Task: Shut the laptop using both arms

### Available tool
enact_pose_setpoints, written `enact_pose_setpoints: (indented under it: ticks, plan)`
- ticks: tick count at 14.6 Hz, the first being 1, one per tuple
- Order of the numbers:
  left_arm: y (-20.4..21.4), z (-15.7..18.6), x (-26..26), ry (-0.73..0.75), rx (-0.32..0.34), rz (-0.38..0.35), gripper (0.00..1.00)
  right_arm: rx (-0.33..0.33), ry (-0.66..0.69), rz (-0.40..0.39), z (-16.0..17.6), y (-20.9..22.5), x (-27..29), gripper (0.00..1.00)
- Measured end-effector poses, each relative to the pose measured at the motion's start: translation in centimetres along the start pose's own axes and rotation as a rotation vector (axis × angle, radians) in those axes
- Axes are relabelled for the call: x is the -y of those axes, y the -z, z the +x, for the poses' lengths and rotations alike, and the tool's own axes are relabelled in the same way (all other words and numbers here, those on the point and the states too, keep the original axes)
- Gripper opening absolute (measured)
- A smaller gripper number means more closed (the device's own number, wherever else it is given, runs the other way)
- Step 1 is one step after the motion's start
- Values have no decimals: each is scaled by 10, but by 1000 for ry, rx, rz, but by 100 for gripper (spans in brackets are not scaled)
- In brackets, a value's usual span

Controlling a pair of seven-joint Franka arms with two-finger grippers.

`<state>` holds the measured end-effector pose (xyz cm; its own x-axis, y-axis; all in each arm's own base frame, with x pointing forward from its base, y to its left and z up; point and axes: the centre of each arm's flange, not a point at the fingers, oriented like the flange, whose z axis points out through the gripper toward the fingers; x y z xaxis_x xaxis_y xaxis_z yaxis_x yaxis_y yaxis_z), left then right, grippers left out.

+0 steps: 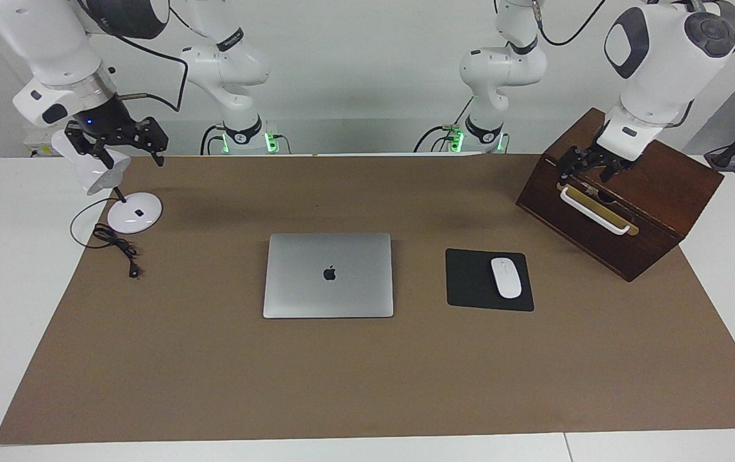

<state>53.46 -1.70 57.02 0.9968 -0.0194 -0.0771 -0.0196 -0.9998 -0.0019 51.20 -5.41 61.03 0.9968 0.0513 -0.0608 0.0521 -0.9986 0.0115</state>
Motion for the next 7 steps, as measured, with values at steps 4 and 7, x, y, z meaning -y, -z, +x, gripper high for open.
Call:
enact_pose_setpoints:
  ticks: [4, 7]
  plan:
    - [4, 5, -1, -28, -44, 0, 100, 1, 0, 0, 0, 0, 0, 100]
    - [4, 5, -1, -30, -45, 0, 100, 3, 0, 0, 0, -1, 0, 100]
